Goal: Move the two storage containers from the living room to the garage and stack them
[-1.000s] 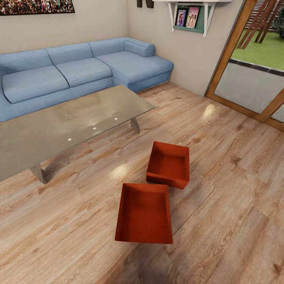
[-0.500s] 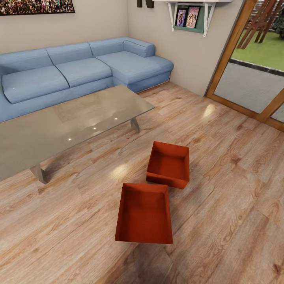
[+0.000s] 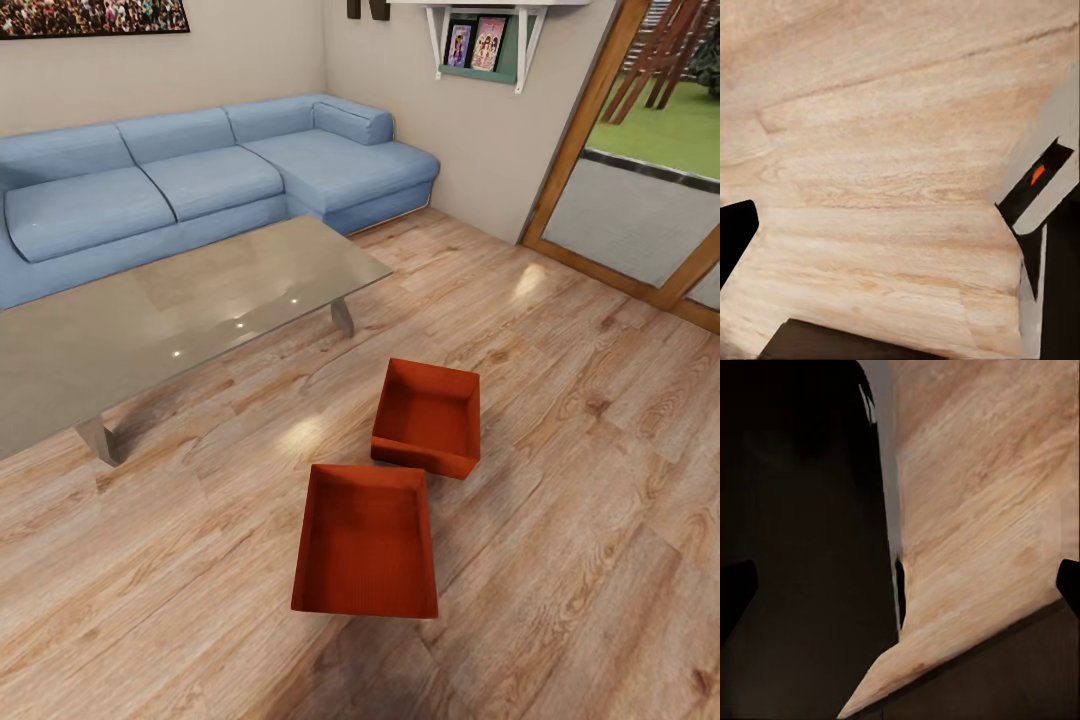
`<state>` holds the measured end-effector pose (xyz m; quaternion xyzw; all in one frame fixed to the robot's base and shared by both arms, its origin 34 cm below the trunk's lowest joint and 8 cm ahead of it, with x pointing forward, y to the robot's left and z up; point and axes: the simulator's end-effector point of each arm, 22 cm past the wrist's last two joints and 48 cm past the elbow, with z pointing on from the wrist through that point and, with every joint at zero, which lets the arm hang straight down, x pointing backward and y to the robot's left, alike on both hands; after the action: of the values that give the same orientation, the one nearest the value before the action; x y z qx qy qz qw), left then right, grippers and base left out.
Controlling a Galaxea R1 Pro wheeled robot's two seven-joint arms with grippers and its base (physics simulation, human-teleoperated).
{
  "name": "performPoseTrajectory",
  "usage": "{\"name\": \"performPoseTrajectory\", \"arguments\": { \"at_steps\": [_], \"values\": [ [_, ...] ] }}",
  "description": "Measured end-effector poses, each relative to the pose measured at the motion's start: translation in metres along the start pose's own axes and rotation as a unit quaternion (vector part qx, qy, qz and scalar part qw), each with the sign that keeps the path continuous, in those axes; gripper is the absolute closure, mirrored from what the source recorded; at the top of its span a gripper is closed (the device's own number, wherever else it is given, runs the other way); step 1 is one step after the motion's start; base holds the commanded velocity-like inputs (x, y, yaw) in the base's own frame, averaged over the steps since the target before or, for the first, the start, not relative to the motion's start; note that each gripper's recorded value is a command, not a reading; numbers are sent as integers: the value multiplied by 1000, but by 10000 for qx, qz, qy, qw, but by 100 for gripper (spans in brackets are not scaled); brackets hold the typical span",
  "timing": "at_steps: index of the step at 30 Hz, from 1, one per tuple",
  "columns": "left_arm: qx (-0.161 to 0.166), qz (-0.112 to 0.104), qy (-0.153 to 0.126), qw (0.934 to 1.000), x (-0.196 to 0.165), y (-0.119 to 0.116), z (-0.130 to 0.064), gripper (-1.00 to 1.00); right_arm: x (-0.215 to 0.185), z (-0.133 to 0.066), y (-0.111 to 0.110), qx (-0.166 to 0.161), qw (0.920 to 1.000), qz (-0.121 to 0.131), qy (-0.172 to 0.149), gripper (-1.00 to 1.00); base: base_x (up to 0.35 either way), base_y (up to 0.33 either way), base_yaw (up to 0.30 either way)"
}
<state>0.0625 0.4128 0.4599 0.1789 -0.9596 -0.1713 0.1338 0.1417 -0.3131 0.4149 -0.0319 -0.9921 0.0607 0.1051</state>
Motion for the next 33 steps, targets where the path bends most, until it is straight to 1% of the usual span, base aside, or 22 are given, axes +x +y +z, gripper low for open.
{"name": "performPoseTrajectory", "arguments": {
  "at_steps": [2, 3, 4, 5, 6, 7, 8, 9, 10, 12, 13, 14, 15, 16, 17, 18, 19, 22, 23, 24, 27, 33],
  "values": [
    [-265, 66, 7, 9996, -31, 43, 3, -100, -57, 0, -35, 312, 9988, 168, -328, -100, 0, 0, 0],
    [-310, 64, -31, 9995, -41, 50, 3, -100, -73, -1, -39, 350, 9983, 202, -422, -100, 0, 0, 0],
    [-350, 43, -169, 9992, -71, 57, 2, -100, -112, -4, -47, 425, 9966, 279, -653, -100, 0, 0, 0],
    [-304, -50, -437, 9986, -122, 49, -1, -100, -188, -16, -56, 571, 9914, 393, -1110, -100, 0, 0, 0],
    [-162, -165, -769, 9968, -177, 29, -9, -100, -250, -32, -57, 618, 9855, 482, -1506, -100, 0, 0, 0],
    [-163, -162, -761, 9968, -177, 29, -9, -100, -252, -32, -59, 655, 9850, 496, -1515, -100, 0, 0, 0],
    [-83, -210, -911, 9956, -203, 17, -14, -100, -281, -42, -60, 697, 9814, 527, -1710, -100, 0, 0, 0],
    [159, -313, -1221, 9919, -254, -17, -28, -100, -343, -66, -59, 707, 9714, 596, -2189, -100, 0, 0, 0],
    [329, -405, -1499, 9873, -298, -39, -44, -100, -382, -84, -58, 688, 9642, 647, -2477, -100, 0, 0, 0],
    [629, -488, -1805, 9804, -345, -80, -68, -100, -430, -111, -55, 669, 9529, 716, -2870, -100, 0, 0, 0],
    [1032, -524, -2136, 9700, -387, -137, -101, -100, -466, -134, -11, 393, 9430, 702, -3229, -100, 0, 0, 0],
    [1468, -474, -2104, 9654, -381, -203, -119, -100, -469, -140, 53, -18, 9423, 635, -3287, -100, 0, 0, 0],
    [1585, -366, -2097, 9641, -374, -227, -126, -100, -473, -148, 81, -183, 9380, 606, -3408, -100, 0, 0, 0],
    [1670, -77, -2222, 9606, -374, -256, -139, -100, -475, -156, 108, -280, 9333, 587, -3531, -100, 0, 0, 0],
    [1715, 198, -2477, 9533, -378, -279, -153, -100, -477, -162, 122, -300, 9299, 611, -3615, -100, 0, 0, 0],
    [1731, 323, -2674, 9474, -382, -289, -162, -100, -477, -164, 127, -304, 9285, 627, -3648, -100, 0, 0, 0],
    [1795, 466, -2936, 9378, -385, -308, -176, -100, -478, -166, 132, -307, 9270, 638, -3682, -100, 0, 0, 0],
    [1909, 617, -3047, 9311, -378, -331, -187, -100, -465, -158, 134, -277, 9320, 561, -3571, -100, 0, 0, 0],
    [1936, 770, -3112, 9272, -375, -342, -193, -100, -447, -144, 135, -244, 9388, 362, -3418, -100, 0, 0, 0],
    [1908, 955, -3155, 9246, -372, -347, -194, -100, -441, -142, 143, -303, 9381, 154, -3448, -100, 0, 0, 0],
    [1802, 1293, -3189, 9215, -366, -349, -191, -100, -448, -153, 158, -435, 9222, -165, -3839, -100, 0, 0, 0],
    [1766, 1406, -3230, 9191, -365, -349, -190, -100, -450, -155, 155, -426, 9162, -249, -3976, -100, 0, 0, 0]
  ]
}}
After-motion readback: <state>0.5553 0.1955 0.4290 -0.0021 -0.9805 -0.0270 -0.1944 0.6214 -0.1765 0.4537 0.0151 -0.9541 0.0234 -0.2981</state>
